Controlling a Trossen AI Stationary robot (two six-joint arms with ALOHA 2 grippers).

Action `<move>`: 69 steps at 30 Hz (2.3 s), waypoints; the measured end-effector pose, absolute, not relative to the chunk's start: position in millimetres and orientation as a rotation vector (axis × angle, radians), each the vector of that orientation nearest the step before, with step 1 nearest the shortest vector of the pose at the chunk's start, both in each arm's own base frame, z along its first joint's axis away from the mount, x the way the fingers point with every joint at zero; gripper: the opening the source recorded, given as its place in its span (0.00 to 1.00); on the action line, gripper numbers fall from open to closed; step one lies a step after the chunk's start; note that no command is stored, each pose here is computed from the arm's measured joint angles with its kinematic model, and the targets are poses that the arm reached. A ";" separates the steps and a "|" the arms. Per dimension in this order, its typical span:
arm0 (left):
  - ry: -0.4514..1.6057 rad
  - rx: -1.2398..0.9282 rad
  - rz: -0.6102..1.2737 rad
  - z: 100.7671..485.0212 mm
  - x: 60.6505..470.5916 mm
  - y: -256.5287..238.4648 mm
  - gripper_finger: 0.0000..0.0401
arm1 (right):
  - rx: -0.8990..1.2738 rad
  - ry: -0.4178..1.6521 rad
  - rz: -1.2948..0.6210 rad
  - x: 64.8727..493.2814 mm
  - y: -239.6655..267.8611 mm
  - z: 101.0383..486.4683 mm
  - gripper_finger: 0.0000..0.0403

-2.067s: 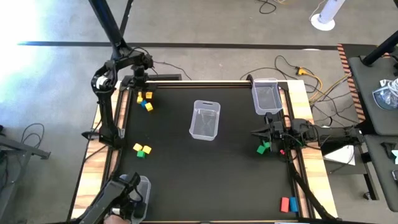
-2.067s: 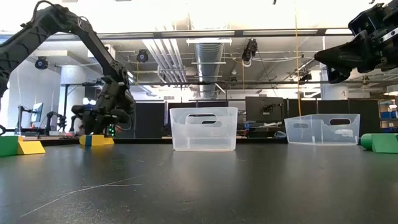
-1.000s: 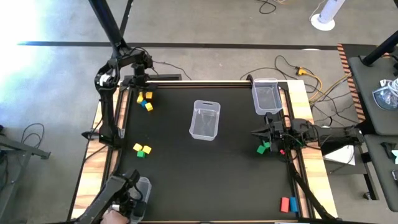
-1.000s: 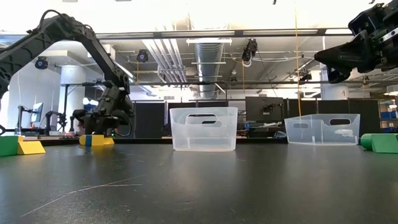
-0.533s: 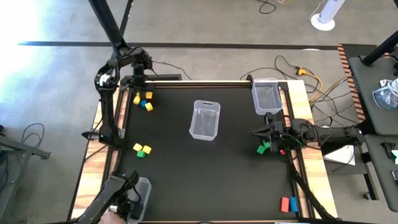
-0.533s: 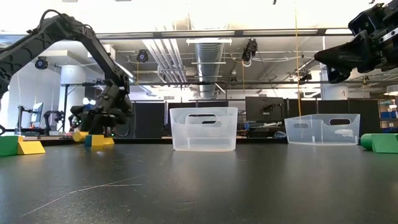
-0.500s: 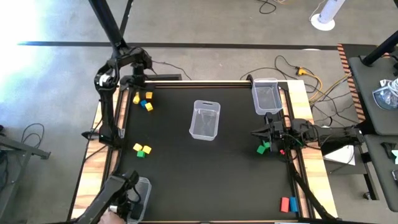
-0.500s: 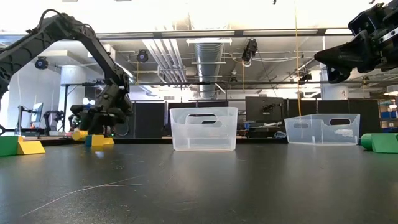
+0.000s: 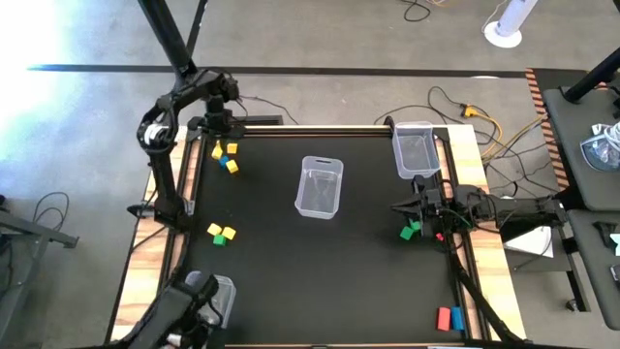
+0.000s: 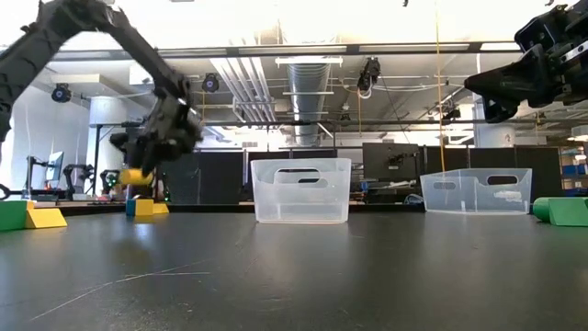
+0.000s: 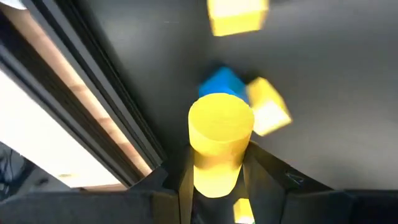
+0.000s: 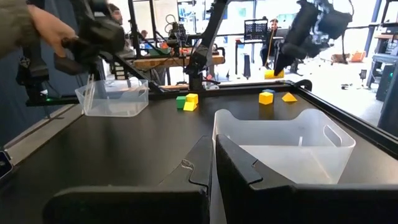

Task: Sort blocks by size
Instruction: Put the yellow cylindrical block into the bottom transparent bin

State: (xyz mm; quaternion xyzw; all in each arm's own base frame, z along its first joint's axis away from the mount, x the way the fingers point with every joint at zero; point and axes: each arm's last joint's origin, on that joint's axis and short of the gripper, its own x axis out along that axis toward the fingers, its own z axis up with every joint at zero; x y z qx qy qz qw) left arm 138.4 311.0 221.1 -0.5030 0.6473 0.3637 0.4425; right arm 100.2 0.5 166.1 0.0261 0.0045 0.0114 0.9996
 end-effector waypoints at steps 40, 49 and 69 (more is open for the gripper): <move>1.694 -0.898 0.828 136.4 322.2 211.7 0.30 | 0.073 -0.130 0.104 101.0 17.9 180.6 0.07; 1.673 -0.850 0.809 136.2 324.4 211.2 0.38 | 0.071 -0.125 0.085 101.1 17.4 180.1 0.29; 1.469 -0.696 0.680 291.1 309.6 73.6 0.28 | 0.037 -0.119 0.054 101.6 16.7 179.4 0.42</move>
